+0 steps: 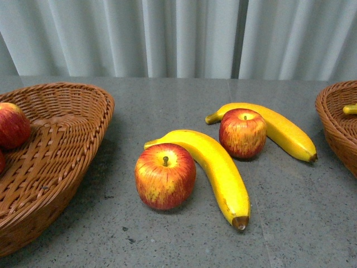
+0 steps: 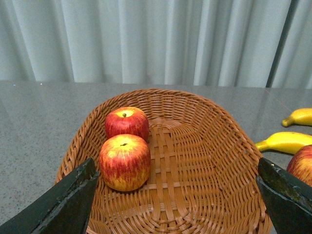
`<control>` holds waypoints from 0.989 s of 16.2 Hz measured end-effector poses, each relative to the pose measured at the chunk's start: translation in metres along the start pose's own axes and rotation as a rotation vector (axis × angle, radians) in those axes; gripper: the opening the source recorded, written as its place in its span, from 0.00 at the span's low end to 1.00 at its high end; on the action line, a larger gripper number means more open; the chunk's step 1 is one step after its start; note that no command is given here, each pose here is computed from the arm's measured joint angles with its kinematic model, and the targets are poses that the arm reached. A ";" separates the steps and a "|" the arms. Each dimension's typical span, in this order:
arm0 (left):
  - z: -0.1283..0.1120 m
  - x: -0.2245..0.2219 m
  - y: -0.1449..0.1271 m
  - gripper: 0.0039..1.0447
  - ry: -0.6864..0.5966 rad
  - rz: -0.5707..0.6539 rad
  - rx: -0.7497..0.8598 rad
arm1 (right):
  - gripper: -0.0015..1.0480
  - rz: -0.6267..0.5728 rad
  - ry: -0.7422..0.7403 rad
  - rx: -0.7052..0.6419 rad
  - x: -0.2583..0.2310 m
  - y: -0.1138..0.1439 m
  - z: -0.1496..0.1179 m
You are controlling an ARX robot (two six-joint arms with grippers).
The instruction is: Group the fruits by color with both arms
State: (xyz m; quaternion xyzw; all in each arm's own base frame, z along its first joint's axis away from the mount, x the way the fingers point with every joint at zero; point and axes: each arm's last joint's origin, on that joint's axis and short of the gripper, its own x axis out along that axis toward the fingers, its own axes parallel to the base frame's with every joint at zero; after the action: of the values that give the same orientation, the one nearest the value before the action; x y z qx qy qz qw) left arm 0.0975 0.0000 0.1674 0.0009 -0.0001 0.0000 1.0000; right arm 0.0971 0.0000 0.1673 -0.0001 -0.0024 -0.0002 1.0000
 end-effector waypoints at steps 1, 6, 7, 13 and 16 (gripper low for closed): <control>0.000 0.000 0.000 0.94 0.000 0.000 0.000 | 0.94 0.000 0.000 0.000 0.000 0.000 0.000; 0.000 0.000 0.000 0.94 0.000 0.000 0.000 | 0.94 0.000 0.000 0.000 0.000 0.000 0.000; 0.000 0.000 0.000 0.94 0.000 0.000 0.000 | 0.94 0.000 0.000 0.000 0.000 0.000 0.000; 0.000 0.000 0.000 0.94 0.000 0.000 0.000 | 0.94 0.000 0.000 0.000 0.000 0.000 0.000; 0.000 0.000 0.000 0.94 0.000 0.000 0.000 | 0.94 0.000 0.000 0.000 0.000 0.000 0.000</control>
State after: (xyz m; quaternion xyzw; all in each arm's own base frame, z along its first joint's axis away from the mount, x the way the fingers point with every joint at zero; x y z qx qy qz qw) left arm 0.0975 0.0000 0.1674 0.0009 -0.0001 0.0000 1.0000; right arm 0.0971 0.0000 0.1673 -0.0001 -0.0024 -0.0002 1.0000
